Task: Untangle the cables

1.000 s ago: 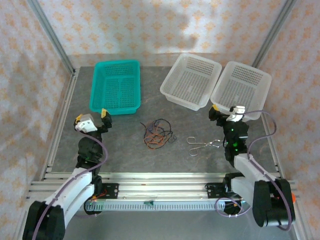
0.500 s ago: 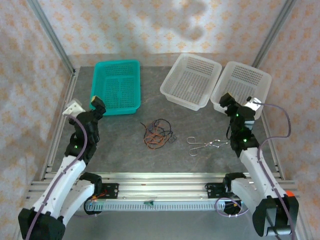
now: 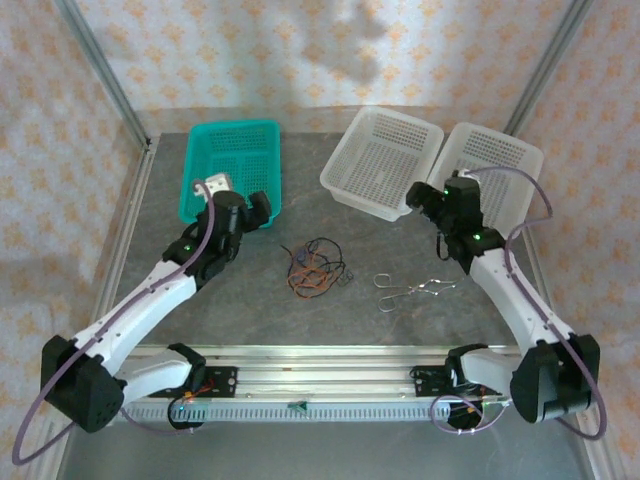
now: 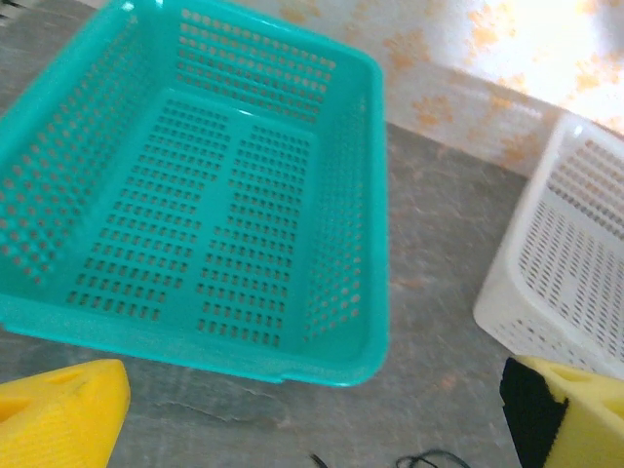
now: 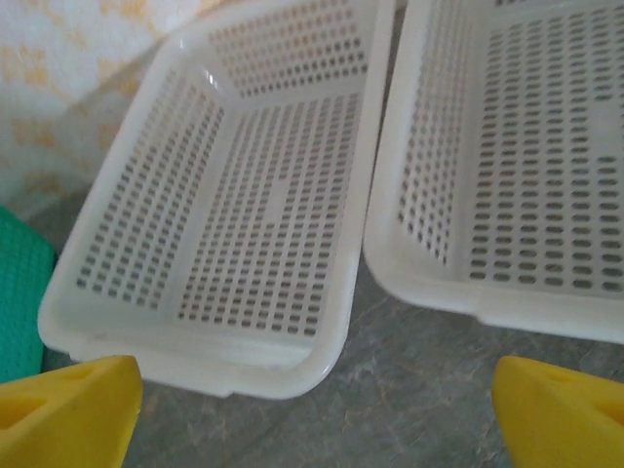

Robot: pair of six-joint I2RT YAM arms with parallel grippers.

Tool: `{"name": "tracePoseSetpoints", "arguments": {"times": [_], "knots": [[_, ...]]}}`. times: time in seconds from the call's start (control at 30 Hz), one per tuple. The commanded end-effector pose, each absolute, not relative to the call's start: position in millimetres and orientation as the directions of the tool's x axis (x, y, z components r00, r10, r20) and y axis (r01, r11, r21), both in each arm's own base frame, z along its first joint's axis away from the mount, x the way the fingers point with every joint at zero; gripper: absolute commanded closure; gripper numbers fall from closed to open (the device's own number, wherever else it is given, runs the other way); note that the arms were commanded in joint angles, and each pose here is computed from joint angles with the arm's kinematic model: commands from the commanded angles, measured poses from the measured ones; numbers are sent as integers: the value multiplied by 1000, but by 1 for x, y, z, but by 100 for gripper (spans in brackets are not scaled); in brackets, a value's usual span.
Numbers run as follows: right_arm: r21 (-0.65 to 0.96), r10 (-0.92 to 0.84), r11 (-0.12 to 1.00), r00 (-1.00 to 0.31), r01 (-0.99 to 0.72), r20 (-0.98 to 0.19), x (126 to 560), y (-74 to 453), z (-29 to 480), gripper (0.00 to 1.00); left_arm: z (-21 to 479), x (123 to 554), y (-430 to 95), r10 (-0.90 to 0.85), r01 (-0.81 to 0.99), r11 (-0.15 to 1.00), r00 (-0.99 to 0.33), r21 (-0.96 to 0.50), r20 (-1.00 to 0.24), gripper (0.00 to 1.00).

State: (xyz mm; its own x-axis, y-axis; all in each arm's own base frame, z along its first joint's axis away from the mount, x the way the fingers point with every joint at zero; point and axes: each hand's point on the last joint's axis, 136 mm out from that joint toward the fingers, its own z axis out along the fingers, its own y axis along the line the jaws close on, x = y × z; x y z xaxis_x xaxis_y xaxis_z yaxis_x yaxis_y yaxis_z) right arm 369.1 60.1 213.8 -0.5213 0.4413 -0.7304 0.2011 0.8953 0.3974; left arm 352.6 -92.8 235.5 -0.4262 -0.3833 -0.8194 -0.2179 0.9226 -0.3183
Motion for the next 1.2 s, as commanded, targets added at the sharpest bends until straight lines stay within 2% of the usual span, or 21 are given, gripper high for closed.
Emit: {"name": "tracePoseSetpoints", "arguments": {"times": [0.0,0.13,0.23,0.4,0.77,1.03,1.17], "knots": [[292,388,922,-618,255,-684,360,60,192,9,230,353,-114,-364,-179,931,-496,-317,-789,1],[218,427,891,-572,398,-700,369,35,185,11,224,362,-135,-358,-119,929,-533,-351,-767,1],[196,438,875,-550,443,-711,387,27,188,11,224,375,-143,-330,-105,939,-548,-329,-768,1],[192,451,869,-571,455,-686,433,26,185,8,218,407,-145,-301,-140,952,-586,-272,-752,1],[171,460,864,-602,474,-653,519,16,166,8,199,458,-128,-375,-164,920,-634,-356,-677,1],[68,425,869,-668,490,-611,549,11,133,14,178,472,-137,-353,-98,910,-693,-403,-629,1],[20,411,868,-694,497,-591,554,8,122,16,169,476,-135,-342,-113,918,-710,-380,-615,1]]}}
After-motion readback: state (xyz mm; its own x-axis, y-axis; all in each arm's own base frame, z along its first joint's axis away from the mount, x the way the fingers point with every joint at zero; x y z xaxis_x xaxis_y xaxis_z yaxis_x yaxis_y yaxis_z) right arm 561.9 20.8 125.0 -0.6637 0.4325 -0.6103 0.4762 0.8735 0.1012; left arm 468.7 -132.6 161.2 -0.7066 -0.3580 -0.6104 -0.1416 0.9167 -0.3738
